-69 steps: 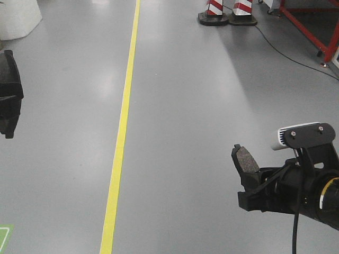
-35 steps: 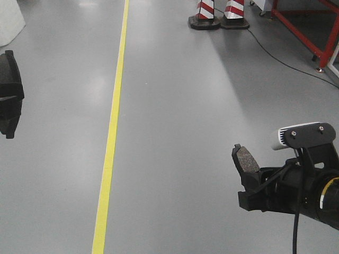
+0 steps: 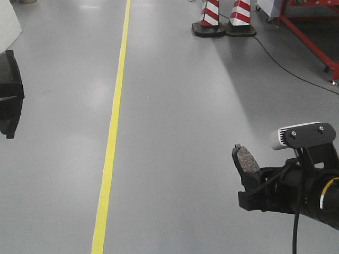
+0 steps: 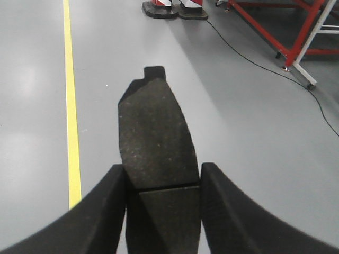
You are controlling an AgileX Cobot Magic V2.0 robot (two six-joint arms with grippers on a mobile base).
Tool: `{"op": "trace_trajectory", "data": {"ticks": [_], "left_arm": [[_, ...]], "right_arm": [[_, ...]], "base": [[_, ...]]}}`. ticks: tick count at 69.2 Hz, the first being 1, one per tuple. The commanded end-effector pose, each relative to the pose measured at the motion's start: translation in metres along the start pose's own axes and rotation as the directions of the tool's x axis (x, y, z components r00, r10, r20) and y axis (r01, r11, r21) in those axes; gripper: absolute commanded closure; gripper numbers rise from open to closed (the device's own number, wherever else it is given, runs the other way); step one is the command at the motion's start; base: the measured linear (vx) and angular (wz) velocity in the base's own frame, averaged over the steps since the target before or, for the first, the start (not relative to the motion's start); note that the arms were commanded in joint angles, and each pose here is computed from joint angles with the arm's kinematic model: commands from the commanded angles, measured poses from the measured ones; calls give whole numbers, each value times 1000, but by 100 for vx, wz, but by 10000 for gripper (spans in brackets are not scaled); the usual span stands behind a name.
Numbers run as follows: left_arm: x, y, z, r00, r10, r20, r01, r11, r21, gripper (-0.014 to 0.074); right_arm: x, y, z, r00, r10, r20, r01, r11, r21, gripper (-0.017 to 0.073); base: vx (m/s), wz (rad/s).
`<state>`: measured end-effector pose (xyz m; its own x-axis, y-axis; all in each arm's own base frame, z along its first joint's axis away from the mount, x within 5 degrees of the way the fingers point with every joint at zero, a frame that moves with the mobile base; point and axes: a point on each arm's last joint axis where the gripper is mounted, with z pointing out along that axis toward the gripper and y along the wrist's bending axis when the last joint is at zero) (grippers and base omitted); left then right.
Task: Move and align brake pads A on conveyor
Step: 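Drive along the yellow line toward the striped cones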
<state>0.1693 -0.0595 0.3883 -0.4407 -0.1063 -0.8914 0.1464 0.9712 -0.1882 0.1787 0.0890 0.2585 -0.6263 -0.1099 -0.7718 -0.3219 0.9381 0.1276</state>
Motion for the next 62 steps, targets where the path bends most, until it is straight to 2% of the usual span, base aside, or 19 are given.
{"op": "trace_trajectory", "data": {"ticks": [1, 62], "left_arm": [[-15, -5, -8, 994, 3, 111, -9, 999, 53, 395], [-15, -5, -8, 994, 3, 112, -9, 999, 53, 395]], "right_arm": [[-17, 4, -8, 993, -14, 120, 18, 999, -27, 463], [-16, 3, -8, 994, -14, 113, 17, 1000, -25, 463]], "base": [[45, 9], [50, 4]]}}
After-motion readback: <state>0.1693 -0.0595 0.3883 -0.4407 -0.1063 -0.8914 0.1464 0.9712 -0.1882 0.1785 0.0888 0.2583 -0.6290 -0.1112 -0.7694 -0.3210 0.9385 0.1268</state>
